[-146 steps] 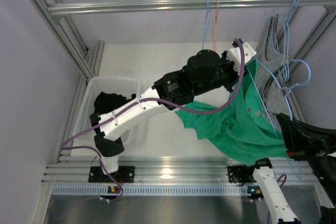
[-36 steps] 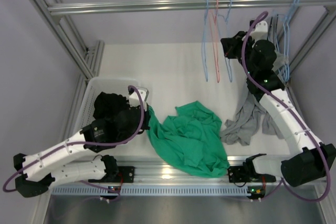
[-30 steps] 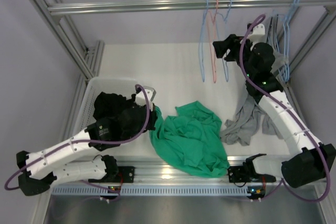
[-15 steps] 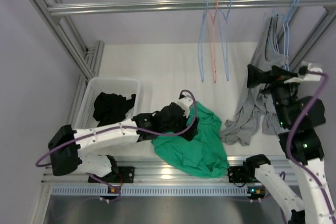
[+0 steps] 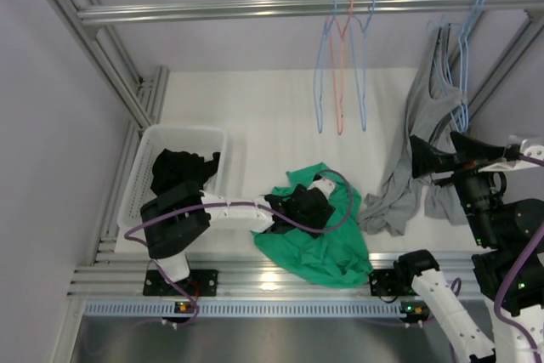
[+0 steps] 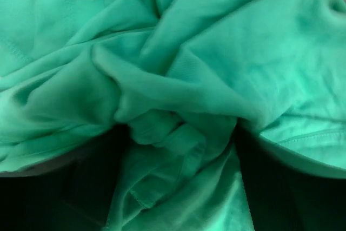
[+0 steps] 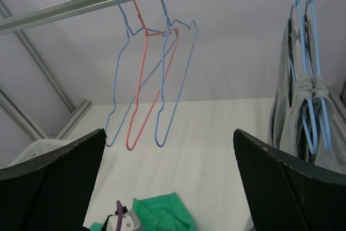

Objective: Remove the tank top from the hanger

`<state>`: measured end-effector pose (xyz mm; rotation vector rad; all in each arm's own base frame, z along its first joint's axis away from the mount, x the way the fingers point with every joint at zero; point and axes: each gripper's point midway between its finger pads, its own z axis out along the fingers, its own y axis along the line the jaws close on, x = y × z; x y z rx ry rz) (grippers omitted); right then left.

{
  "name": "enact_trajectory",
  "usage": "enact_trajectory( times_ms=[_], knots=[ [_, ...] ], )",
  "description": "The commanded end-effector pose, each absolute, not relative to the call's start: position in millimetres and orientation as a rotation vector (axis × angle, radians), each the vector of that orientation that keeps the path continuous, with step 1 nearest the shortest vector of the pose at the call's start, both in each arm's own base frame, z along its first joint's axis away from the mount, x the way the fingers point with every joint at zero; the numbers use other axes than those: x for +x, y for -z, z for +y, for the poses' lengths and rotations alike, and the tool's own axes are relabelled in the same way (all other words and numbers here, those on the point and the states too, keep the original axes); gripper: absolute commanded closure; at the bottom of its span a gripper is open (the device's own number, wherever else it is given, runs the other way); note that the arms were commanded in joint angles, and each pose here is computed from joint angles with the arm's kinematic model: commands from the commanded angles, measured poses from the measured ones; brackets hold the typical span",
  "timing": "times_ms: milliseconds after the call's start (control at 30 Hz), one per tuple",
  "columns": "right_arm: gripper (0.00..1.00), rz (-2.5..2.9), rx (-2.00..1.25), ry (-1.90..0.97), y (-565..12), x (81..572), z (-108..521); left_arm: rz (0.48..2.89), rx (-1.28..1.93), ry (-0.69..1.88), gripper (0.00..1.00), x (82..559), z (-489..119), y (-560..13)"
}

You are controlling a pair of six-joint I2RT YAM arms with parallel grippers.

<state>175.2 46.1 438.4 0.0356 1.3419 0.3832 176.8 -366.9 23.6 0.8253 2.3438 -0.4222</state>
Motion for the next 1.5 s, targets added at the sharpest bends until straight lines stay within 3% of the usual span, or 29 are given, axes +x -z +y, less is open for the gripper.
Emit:
enact_trajectory(
  times_ms=[0,100,133,300,533,833,1000,1067,1167,1467],
  knots=[
    [0.0,1.335,-0.031,-0.404,-444,161,52,2.337,0.759,0.335,0.31,183,-365,-9],
    [0.01,1.321,-0.041,-0.407,-446,156,53,2.305,0.656,0.223,0.89,195,-341,-13],
    [0.01,1.31,-0.041,-0.408,-449,153,52,2.295,0.616,0.214,1.0,197,-335,-21],
    [0.01,1.271,-0.042,-0.408,-459,142,49,2.199,0.429,0.108,1.0,212,-296,-65],
    [0.01,1.262,-0.031,-0.403,-460,140,46,1.917,0.133,0.239,1.0,225,-247,-203],
    [0.01,1.221,-0.016,-0.401,-471,130,42,1.753,-0.143,0.077,1.0,262,-153,-327],
    [0.01,1.215,-0.017,-0.4,-473,127,41,1.725,-0.436,-0.044,1.0,310,-47,-369],
    [0.01,1.212,-0.016,-0.399,-474,127,41,1.779,-0.55,-0.124,1.0,325,-3,-352],
    [0.01,1.216,-0.021,-0.397,-473,129,41,1.876,-0.648,-0.044,1.0,339,22,-317],
    [0.01,1.259,-0.028,-0.392,-462,143,45,2.02,-0.743,-0.01,1.0,313,16,-223]
  ],
)
